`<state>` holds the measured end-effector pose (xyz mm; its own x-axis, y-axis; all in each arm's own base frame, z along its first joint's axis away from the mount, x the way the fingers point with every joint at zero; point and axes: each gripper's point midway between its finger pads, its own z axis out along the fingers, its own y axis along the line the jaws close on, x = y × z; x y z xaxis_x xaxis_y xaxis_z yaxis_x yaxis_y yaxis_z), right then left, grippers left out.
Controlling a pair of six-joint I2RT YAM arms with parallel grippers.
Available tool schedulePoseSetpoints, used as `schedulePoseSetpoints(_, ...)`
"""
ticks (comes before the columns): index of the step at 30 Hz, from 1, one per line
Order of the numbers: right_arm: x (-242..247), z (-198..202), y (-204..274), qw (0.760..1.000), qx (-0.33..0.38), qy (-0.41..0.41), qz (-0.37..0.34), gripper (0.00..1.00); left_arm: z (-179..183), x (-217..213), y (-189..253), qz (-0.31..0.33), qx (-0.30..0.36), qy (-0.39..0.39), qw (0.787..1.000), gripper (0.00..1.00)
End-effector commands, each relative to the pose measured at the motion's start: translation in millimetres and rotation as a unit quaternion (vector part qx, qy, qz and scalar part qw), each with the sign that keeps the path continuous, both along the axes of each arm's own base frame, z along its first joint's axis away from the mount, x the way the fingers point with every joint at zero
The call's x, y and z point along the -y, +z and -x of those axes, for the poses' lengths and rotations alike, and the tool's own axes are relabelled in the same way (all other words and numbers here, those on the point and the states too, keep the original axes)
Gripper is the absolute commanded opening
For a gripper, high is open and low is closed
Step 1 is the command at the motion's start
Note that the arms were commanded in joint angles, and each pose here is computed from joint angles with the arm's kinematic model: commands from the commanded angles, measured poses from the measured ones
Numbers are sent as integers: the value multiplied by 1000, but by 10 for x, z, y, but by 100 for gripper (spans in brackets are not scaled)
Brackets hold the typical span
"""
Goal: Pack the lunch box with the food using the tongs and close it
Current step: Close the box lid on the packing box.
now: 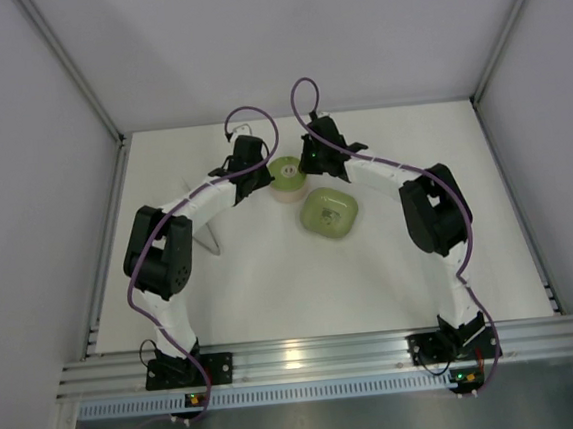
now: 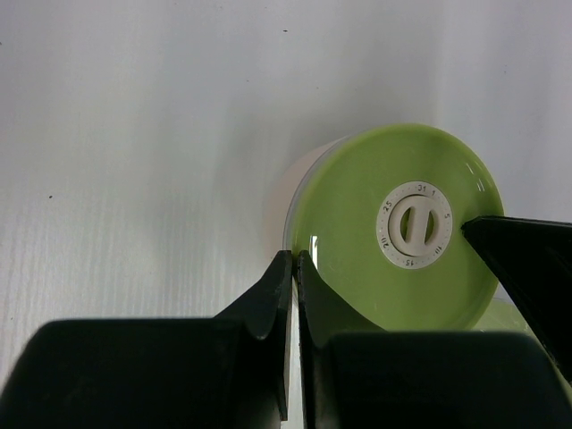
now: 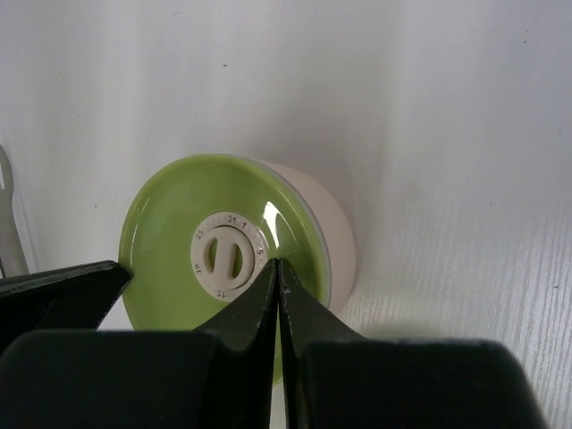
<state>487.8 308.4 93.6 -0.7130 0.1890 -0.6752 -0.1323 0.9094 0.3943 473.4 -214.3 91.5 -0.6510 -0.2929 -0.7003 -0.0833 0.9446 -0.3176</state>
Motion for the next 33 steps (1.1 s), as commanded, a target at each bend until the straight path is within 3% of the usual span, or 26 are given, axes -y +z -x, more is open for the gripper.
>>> schedulePoseSetpoints(1,363,565,-1087,985,-129,-9,117,0,681,-188,-808,-78,-162,-30,983,0)
schedulePoseSetpoints(19,400,763,-1231,982,-145,-10,119,0,672,-184,-793,-78,-162,-30,983,1)
schedulePoseSetpoints(24,380,762,-1145,983,-142,-7,113,0,660,-175,-761,-76,-160,-31,984,6)
schedulePoseSetpoints(33,342,725,-985,985,-132,1,107,0,601,-155,-608,-73,-144,-33,986,26)
